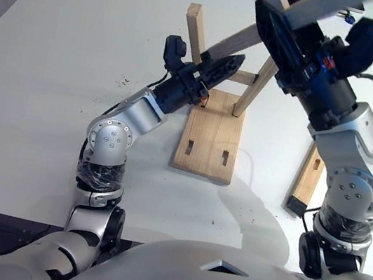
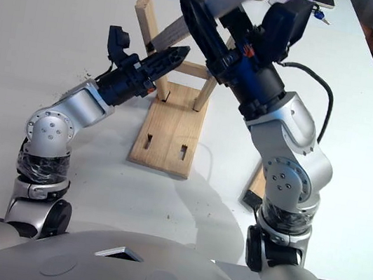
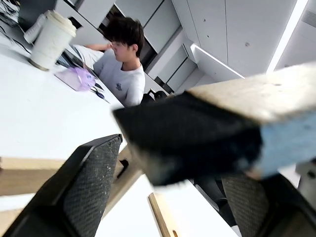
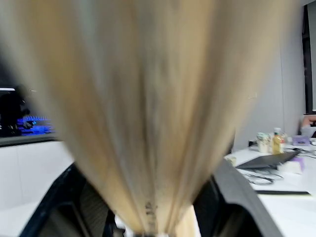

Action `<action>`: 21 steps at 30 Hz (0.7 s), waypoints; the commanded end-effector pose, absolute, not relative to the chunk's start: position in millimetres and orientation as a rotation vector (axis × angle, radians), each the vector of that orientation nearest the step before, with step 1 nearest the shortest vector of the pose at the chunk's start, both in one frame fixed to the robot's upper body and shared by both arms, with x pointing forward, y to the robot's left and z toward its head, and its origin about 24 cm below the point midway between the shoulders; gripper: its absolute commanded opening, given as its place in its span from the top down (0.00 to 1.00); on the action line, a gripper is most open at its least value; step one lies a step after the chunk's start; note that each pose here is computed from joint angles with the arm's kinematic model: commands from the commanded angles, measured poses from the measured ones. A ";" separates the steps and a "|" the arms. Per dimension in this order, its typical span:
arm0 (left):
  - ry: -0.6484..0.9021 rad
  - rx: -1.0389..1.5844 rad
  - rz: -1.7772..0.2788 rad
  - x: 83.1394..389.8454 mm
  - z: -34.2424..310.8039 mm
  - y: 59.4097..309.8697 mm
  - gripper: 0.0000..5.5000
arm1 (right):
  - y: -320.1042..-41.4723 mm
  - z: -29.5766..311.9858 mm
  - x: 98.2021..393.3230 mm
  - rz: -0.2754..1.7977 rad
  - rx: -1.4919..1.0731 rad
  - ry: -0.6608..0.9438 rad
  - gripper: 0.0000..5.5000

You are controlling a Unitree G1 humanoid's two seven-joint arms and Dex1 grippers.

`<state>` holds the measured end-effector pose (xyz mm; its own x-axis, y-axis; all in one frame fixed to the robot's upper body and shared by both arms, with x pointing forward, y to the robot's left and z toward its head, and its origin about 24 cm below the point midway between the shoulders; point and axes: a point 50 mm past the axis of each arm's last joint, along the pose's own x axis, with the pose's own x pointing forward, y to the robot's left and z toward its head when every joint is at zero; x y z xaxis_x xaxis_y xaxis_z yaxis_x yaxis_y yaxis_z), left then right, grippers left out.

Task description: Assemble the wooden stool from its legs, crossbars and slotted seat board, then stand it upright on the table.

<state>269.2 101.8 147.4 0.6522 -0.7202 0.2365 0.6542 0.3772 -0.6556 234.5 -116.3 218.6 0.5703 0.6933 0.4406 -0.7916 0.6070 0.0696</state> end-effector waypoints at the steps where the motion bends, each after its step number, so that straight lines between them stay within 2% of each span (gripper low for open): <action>1: 0.061 -0.732 -0.857 274.2 153.7 111.0 0.39 | -121.9 215.4 230.1 0.895 0.237 -0.350 0.63; 3: 0.071 -0.680 -0.872 271.0 151.5 114.5 0.39 | -124.4 218.7 229.7 0.899 0.227 -0.354 0.63; 6: 0.143 -0.386 -0.913 256.7 128.1 127.5 0.39 | -135.5 232.3 228.1 0.903 0.203 -0.378 0.63; 10: 0.288 -0.071 -0.917 237.7 83.6 166.5 0.39 | -149.7 243.7 211.5 1.024 0.127 -0.321 0.63; 13: 0.312 0.070 -0.875 240.1 67.4 183.8 0.39 | -153.9 234.8 196.2 1.150 0.073 -0.190 0.63; 17: 0.299 0.135 -0.836 248.2 55.6 188.4 0.39 | -154.2 200.3 176.0 1.286 -0.028 0.048 0.63; 21: 0.306 0.215 -0.859 246.2 44.4 186.7 0.39 | -159.3 183.2 177.8 1.289 -0.045 0.113 0.63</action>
<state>246.5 189.7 50.3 0.6350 -0.7000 -0.3267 0.7472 0.6640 0.0296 174.5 -156.3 187.8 0.2675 0.9588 -0.0957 -0.9616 0.2719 0.0369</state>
